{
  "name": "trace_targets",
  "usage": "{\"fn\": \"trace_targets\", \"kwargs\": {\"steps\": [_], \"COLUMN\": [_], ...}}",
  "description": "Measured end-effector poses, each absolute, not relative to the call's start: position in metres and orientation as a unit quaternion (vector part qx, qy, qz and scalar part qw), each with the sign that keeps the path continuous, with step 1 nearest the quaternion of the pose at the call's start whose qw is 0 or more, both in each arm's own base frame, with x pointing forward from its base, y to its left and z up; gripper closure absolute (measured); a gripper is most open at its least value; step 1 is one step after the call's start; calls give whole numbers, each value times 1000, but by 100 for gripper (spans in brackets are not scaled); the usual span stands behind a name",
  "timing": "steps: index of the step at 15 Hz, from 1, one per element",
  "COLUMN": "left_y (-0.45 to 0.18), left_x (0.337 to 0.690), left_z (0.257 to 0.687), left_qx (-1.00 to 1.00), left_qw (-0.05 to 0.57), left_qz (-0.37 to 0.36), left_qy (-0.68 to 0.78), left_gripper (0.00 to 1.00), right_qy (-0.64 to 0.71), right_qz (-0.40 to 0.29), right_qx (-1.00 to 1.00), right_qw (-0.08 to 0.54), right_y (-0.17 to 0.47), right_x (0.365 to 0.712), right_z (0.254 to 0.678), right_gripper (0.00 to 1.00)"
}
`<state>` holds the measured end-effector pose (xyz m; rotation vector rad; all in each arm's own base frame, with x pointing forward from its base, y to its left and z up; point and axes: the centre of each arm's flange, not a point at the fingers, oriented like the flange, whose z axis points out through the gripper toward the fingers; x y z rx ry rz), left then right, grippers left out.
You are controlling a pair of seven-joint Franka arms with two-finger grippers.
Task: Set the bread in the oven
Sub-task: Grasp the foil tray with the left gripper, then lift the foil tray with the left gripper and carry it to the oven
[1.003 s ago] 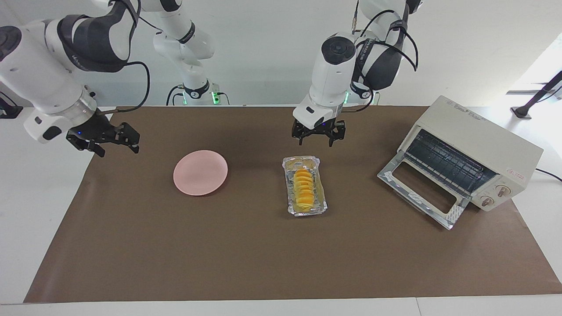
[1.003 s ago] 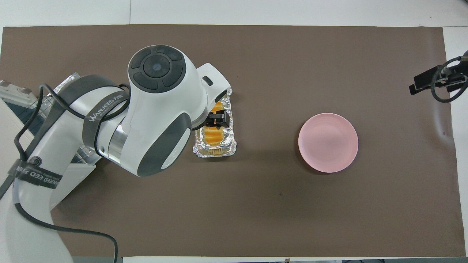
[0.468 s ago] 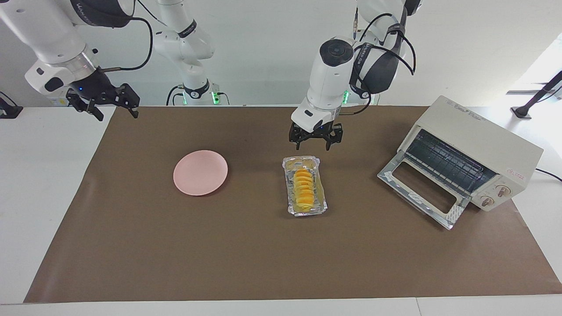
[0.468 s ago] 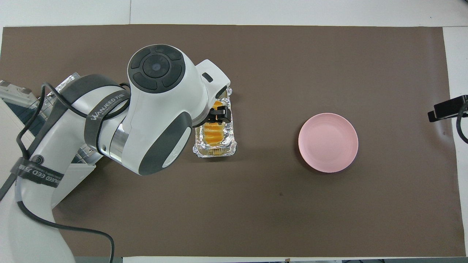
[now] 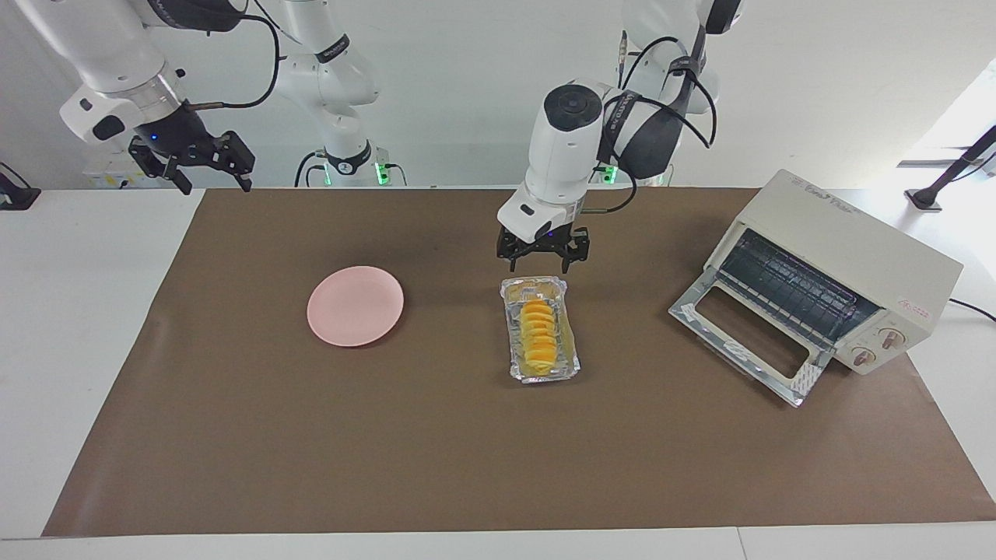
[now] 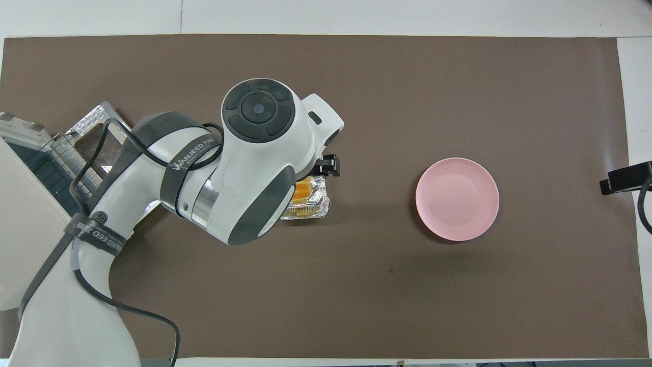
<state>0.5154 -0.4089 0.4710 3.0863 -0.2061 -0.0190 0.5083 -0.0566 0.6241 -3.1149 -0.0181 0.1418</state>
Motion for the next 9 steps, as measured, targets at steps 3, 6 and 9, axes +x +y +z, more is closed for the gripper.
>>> {"fn": "trace_targets", "kwargs": {"steps": [3,6,9], "left_y": [-428,-464,-468], "left_x": [521,524,533], "left_z": [431,394,378], "left_qx": [997,995,995], "left_qw": [6,-3,-12], "left_qz": [-10,-16,-13], "left_qy": [-82,-102,-102], "left_gripper": [0,3,15], "right_qy": [-6,-6,-6], "right_qz": [47,47,45], "right_qx": [-999,-999,-999], "right_qw": [8,8,8], "right_y": [-57,-57,-57], "right_x": [508,508,507], "right_z": [623,623,625], "right_gripper": [0,0,0]}}
